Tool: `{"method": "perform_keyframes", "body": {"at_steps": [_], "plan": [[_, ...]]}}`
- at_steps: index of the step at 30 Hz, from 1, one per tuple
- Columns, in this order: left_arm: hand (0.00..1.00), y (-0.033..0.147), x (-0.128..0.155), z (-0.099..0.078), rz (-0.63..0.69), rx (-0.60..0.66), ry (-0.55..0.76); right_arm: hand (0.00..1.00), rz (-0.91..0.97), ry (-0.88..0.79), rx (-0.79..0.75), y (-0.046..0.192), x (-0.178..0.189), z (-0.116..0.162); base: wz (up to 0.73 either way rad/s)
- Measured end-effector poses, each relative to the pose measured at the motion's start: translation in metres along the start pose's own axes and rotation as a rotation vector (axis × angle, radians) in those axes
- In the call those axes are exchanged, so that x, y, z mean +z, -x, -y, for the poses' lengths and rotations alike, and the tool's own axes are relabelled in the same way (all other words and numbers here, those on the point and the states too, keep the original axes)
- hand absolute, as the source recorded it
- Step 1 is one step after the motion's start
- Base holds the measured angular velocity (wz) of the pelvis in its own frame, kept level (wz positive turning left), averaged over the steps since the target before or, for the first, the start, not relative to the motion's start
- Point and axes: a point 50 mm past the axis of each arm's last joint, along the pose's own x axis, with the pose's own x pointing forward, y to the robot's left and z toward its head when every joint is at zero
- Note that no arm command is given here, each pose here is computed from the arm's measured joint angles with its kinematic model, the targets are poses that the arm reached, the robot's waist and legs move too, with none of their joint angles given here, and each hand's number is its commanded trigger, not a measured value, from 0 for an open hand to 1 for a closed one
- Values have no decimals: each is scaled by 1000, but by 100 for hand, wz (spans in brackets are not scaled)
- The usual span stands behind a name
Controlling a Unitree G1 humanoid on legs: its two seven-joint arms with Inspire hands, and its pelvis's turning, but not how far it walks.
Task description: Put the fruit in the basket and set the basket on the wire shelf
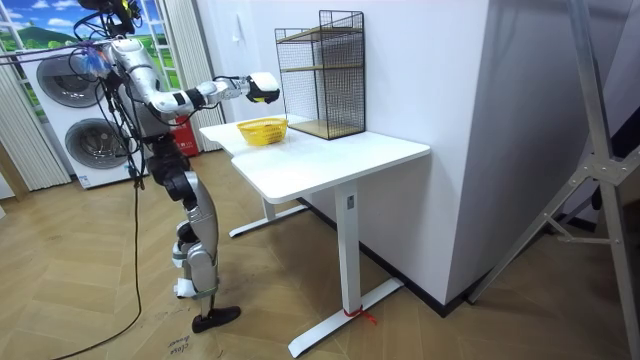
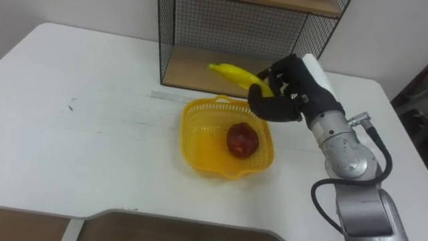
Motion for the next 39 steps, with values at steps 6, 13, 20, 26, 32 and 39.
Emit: {"method": "perform_keyframes", "body": {"at_steps": [6,13,20,26,32,39], "plan": [[0,0,1,0,-3,0,0,0,-10,27,38,-1,0,-5,0],[0,0,1,0,-6,0,1,0,-18,35,60,0,-1,-9,0],[0,0,0,0,-10,-1,1,0,-60,27,79,8,-11,-15,0],[0,-1,-3,2,-27,-11,1,0,-70,41,76,9,-12,-17,0],[0,0,-6,4,-36,-20,54,0,-73,21,81,8,-13,-18,0],[0,0,-10,6,-60,-24,280,0,-110,-30,88,8,-21,-21,3]]}}
